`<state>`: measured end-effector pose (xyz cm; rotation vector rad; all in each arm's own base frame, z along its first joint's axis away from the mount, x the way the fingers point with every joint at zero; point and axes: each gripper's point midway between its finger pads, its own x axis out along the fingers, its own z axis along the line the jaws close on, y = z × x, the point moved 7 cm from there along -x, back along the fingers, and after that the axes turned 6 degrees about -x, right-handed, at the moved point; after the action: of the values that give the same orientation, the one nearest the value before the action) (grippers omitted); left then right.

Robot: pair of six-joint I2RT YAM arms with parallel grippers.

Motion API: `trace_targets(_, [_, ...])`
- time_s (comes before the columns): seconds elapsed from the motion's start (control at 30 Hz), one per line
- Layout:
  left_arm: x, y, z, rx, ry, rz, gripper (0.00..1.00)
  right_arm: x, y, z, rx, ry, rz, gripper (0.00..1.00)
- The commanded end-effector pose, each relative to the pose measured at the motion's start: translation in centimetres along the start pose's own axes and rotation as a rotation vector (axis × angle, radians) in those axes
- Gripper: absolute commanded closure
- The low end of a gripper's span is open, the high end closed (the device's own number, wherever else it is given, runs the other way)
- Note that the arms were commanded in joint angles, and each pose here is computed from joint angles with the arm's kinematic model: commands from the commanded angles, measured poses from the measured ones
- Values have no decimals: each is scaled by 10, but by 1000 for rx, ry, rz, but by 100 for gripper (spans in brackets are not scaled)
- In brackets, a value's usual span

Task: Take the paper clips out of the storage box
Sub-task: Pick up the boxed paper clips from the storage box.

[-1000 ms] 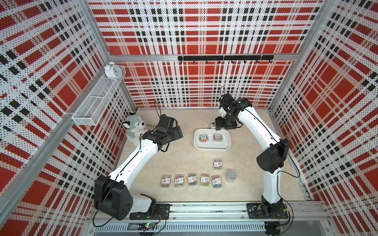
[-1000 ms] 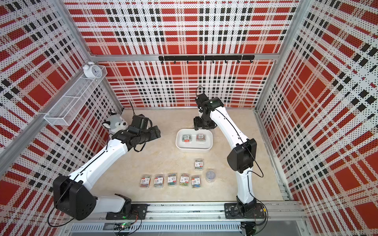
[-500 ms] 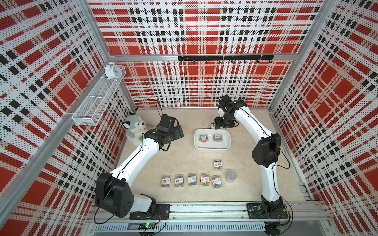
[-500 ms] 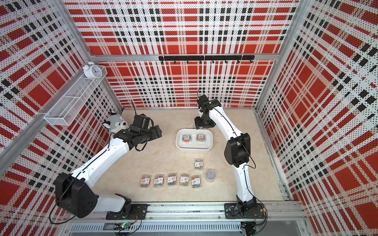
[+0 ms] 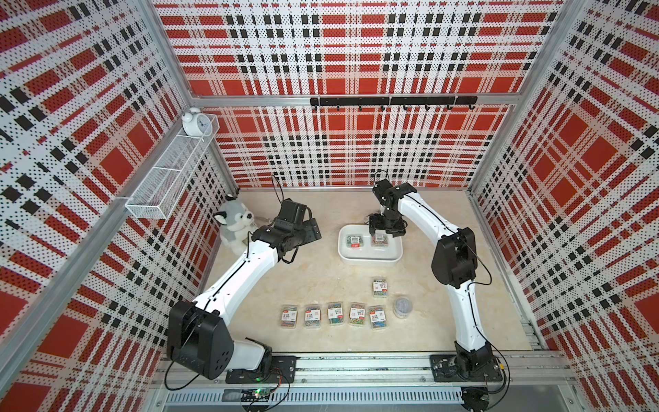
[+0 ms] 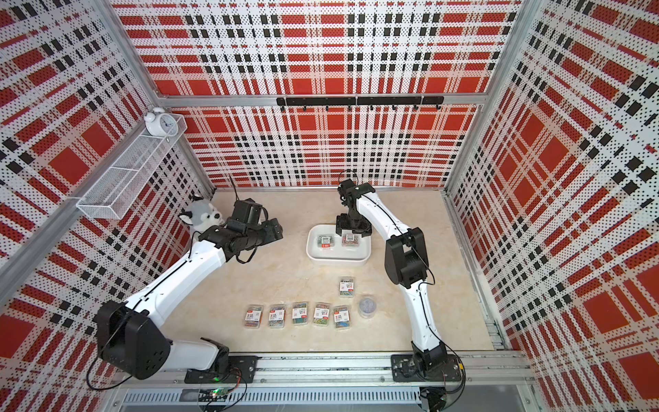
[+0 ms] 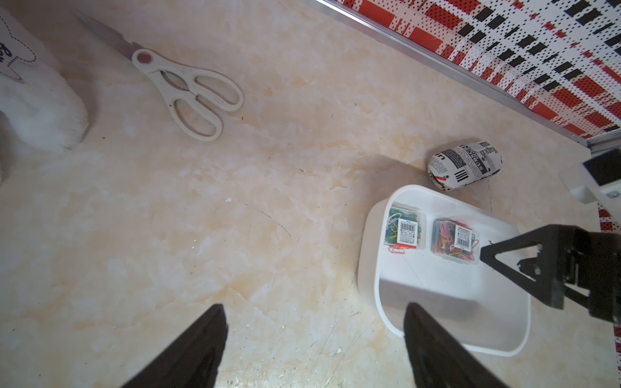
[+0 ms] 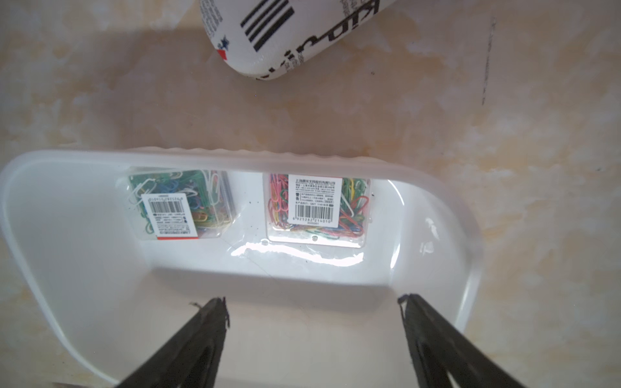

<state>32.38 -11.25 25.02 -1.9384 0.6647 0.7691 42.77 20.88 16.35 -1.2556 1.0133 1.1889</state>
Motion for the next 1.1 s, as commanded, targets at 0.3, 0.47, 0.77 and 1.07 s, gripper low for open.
trace_targets(0.3, [-5,-2,9,-9,10,-18,15,43,-8,-1,80,105,36,10])
trace_targets(0.47, [-6,-2,11,-13,9,-21,15,55,-9,-1,75,119,55,10])
trace_targets(0.77, [-6,-4,10,-14,12,-24,15,60,-11,0,75,119,49,15])
trace_targets(1.07, [-9,-4,10,-15,16,-29,15,66,-12,7,64,113,48,18])
